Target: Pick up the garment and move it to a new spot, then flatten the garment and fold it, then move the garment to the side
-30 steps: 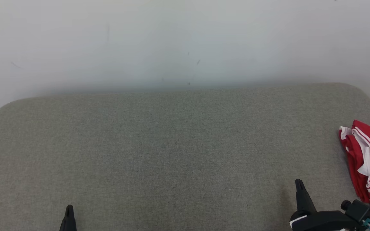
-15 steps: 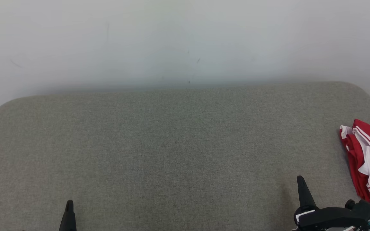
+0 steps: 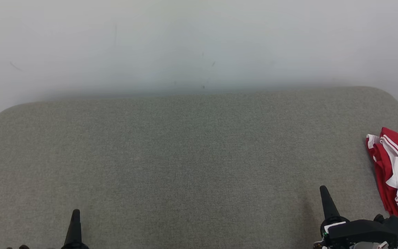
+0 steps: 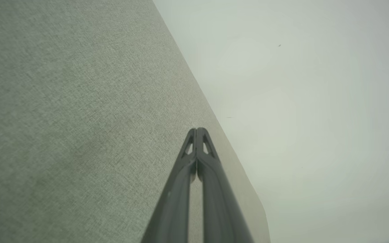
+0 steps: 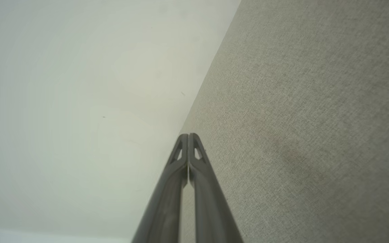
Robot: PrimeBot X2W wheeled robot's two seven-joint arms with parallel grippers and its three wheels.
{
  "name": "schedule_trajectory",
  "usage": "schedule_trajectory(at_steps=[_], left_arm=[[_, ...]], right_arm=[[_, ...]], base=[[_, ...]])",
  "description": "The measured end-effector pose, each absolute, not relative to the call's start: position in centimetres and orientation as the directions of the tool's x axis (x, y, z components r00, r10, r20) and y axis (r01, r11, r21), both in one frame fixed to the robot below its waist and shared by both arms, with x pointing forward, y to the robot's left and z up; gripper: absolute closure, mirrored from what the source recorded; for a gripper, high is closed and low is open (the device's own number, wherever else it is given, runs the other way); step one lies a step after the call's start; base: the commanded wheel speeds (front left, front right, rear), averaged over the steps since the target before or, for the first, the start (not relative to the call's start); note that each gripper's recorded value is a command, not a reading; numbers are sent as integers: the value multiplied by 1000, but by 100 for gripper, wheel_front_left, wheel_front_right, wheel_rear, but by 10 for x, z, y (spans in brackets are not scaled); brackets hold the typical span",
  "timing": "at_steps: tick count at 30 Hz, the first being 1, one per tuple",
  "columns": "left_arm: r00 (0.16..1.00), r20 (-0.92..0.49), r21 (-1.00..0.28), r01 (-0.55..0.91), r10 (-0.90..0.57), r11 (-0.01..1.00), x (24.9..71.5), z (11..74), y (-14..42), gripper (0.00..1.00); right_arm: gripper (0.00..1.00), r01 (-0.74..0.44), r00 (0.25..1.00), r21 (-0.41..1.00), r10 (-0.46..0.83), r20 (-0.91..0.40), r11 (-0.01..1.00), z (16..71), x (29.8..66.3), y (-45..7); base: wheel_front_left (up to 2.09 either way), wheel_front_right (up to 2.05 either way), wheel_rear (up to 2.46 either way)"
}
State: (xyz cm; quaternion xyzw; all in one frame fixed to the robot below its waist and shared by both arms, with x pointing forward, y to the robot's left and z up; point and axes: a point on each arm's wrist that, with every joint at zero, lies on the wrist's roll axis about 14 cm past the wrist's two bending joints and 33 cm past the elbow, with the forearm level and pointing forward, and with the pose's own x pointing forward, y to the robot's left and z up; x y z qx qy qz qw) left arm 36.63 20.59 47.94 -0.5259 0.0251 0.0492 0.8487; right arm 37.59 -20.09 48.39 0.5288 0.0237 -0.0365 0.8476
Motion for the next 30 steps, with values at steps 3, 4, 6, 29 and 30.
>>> schedule_trajectory(at_steps=[3,4,6,29,30], left_arm=[[995,-85,-906,-100,55,411,369,482,206,100],[995,-86,-910,-100,52,403,369,482,205,100],[995,-86,-916,-99,51,389,369,482,205,100],[998,-57,-979,-61,24,193,378,492,202,100],[998,-56,-981,-59,24,185,379,492,202,100]], right_arm=[[100,83,997,909,-36,-75,409,485,377,-201],[100,83,997,913,-33,-75,400,485,377,-201],[100,81,997,920,-34,-74,384,486,377,-201],[100,50,999,979,-18,-47,197,495,383,-201],[100,48,999,981,-18,-45,188,495,383,-201]], base=[[0,0,0],[0,0,0],[0,0,0],[0,0,0],[0,0,0]])
